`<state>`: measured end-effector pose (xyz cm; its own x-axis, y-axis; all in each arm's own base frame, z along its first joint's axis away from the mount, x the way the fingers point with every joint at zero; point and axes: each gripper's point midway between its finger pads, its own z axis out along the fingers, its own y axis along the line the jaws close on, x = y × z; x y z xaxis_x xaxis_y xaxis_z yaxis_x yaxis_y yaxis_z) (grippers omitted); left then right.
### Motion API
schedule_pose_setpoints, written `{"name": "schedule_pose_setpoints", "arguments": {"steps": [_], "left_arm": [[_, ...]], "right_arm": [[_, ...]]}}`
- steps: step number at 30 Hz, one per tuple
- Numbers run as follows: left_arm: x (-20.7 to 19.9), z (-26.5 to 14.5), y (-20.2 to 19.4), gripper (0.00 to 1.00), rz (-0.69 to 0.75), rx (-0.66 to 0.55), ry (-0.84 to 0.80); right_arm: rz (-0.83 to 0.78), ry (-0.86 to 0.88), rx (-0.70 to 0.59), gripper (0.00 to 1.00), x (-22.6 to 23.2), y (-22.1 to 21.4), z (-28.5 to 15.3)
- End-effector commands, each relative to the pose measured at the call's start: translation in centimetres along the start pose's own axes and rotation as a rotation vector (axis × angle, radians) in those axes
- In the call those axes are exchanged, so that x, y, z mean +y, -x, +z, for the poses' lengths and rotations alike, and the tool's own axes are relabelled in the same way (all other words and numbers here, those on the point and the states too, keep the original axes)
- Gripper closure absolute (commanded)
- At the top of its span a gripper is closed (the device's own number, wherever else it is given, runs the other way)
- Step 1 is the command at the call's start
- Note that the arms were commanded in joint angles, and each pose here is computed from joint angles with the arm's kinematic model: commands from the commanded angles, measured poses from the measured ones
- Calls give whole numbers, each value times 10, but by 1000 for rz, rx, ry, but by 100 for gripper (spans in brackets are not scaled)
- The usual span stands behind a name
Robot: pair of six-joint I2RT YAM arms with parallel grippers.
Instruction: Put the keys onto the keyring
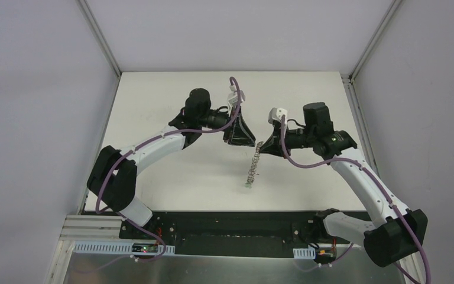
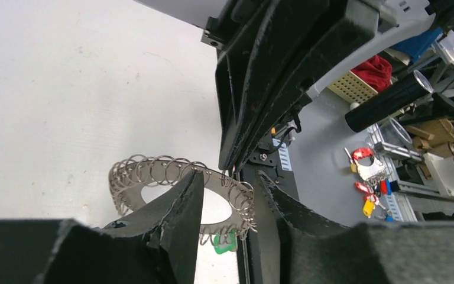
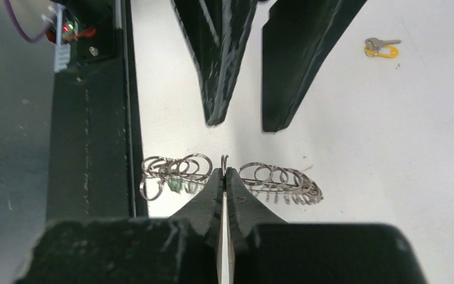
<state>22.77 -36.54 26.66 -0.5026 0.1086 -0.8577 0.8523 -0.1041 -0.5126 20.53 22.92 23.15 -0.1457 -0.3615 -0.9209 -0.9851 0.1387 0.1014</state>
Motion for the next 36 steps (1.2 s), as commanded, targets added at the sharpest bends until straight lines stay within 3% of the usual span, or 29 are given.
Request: {"name": "schedule_pose_setpoints", "arguments": {"steps": [1, 6, 10, 15, 20, 28, 36], "left_arm": [[-1, -23, 9, 60, 146, 68, 65], [22, -53, -28, 56, 130, 317, 256], [41, -66, -39, 54, 52, 417, 379], [55, -66, -43, 48, -76, 417, 466], [63, -65, -40, 46, -135, 382, 528], [55, -71, -51, 45, -137, 418, 510], [38, -77, -64, 45, -154, 452, 473]], "right_arm": [[-230, -31, 26, 100, 2, 12, -7], [-361, -76, 101, 100, 3, -3, -7], [-444, -118, 145, 100, 0, -11, -9], [-482, -103, 150, 100, 6, -11, -11], [-403, 22, 143, 100, 27, -20, -6], [-203, 336, 0, 100, 68, 5, -1], [-90, 505, -66, 100, 77, 25, 0]]}}
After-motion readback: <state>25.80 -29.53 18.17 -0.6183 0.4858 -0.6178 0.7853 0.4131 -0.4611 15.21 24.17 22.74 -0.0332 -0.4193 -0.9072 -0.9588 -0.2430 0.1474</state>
